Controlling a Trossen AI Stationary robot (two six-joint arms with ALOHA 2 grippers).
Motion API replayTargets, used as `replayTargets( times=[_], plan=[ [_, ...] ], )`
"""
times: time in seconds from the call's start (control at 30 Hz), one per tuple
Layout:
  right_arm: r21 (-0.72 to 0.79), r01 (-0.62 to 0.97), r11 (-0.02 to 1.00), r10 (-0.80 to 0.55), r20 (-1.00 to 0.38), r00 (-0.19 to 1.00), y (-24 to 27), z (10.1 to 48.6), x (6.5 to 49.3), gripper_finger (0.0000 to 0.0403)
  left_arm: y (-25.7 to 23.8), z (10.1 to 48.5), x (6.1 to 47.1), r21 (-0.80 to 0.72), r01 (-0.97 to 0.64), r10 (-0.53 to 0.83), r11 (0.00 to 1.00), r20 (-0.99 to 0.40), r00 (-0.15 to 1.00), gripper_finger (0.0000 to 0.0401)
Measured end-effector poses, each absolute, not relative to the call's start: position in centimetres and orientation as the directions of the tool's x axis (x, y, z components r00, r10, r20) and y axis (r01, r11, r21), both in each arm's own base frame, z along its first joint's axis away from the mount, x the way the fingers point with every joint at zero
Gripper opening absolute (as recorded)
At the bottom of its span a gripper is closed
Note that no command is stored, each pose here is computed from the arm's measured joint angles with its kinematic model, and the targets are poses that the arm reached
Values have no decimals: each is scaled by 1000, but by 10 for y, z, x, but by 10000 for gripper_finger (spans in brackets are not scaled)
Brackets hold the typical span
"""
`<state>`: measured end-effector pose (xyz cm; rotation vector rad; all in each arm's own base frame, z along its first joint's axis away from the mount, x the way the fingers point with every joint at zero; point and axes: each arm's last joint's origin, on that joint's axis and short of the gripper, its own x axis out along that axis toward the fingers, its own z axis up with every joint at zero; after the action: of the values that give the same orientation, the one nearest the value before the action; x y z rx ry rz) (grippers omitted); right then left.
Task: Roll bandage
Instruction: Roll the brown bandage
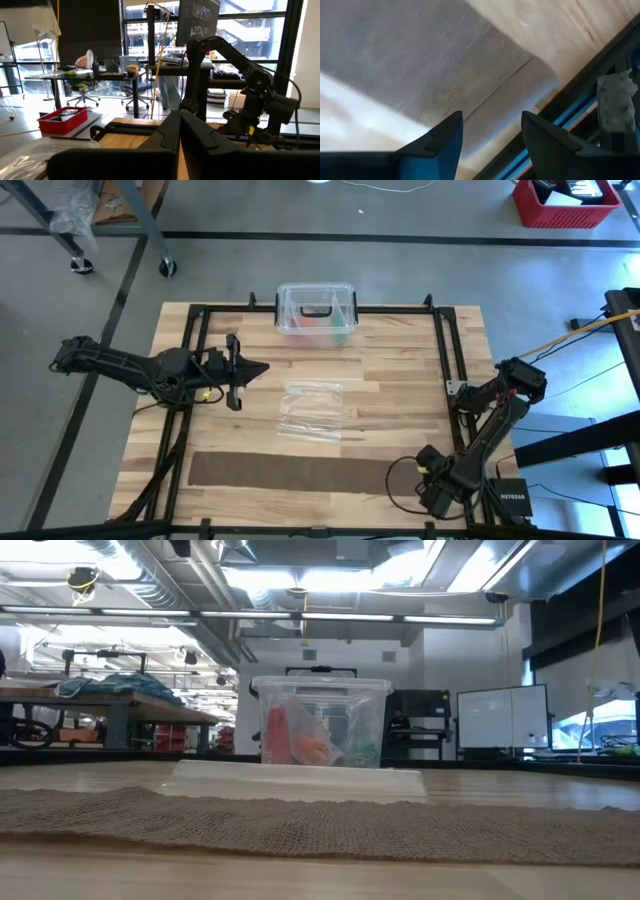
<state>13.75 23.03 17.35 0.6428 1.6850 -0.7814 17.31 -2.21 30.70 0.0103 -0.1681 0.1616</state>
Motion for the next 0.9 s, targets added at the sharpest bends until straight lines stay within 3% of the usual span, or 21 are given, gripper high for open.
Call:
replayTargets(
  times=[0.23, 0.43, 0.73, 0.9],
  plan=[
    [-222, 778, 588, 57, -948, -314, 224, 160, 133, 205, -22, 307, 173, -1, -161, 159, 987, 167, 973, 4],
    [-165, 786, 596, 98, -957, -275, 224, 150, 133, 205, -22, 306, 173, -6, -159, 158, 987, 161, 974, 4],
    [-124, 790, 600, 19, -985, -169, 221, 148, 135, 205, -22, 306, 173, -5, -159, 158, 987, 155, 975, 4],
    [-166, 792, 588, -35, -983, -180, 220, 141, 136, 205, -22, 305, 173, -3, -159, 158, 987, 152, 976, 4]
  ],
)
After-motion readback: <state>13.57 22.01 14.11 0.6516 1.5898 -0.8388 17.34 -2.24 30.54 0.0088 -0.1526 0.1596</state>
